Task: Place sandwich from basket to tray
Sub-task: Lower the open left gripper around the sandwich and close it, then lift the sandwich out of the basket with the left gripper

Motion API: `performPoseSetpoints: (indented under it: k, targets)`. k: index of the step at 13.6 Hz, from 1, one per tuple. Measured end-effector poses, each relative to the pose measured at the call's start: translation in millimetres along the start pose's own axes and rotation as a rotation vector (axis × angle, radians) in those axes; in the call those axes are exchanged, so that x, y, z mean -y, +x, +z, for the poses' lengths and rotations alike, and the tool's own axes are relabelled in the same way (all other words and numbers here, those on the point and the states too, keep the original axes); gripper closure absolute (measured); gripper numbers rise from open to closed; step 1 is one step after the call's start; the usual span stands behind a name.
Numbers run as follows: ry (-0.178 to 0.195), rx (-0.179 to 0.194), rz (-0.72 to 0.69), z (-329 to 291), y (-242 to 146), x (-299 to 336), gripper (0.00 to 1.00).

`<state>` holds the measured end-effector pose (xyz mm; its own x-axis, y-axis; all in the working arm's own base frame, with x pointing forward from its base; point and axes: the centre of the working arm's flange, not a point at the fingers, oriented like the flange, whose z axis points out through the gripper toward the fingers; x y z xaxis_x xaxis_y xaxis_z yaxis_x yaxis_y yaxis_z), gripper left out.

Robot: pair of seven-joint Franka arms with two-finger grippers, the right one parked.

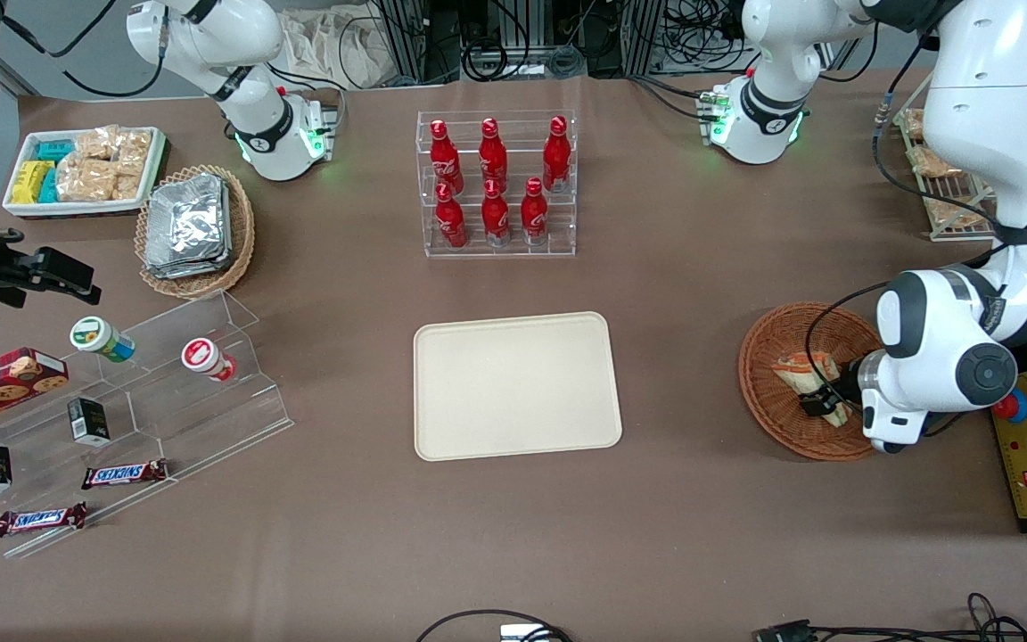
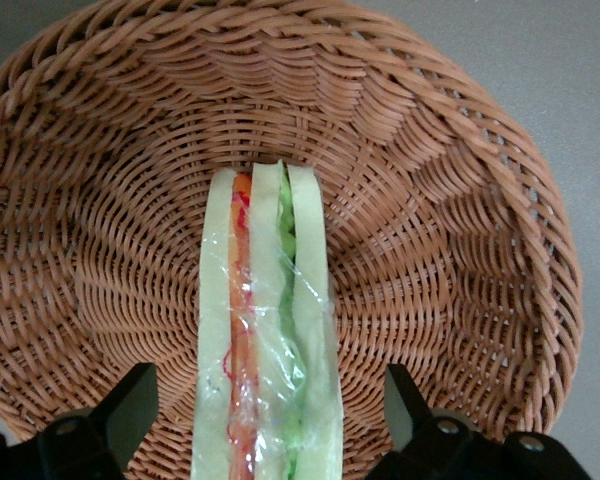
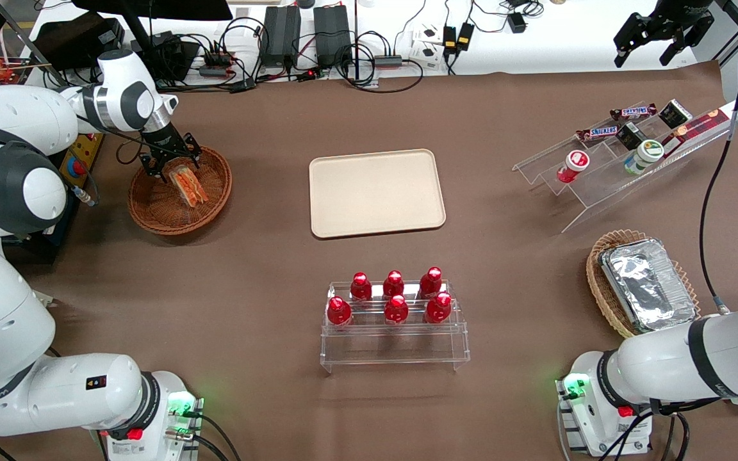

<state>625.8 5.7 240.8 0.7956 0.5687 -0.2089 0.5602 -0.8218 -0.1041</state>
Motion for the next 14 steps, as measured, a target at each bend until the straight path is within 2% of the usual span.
performPoseSetpoints:
  k: [5, 7, 11, 12, 14]
  targets:
    - [0.007, 0.015, -0.002, 18, 0, 1, 0.02]
    - [0.005, 0.013, -0.002, 26, 0, 1, 0.09]
    - [0.005, 0.013, -0.002, 26, -1, 1, 0.53]
    - [0.005, 0.013, -0.002, 26, -1, 1, 0.6]
    - [0.003, 0.011, 0.0, 24, -1, 1, 0.68]
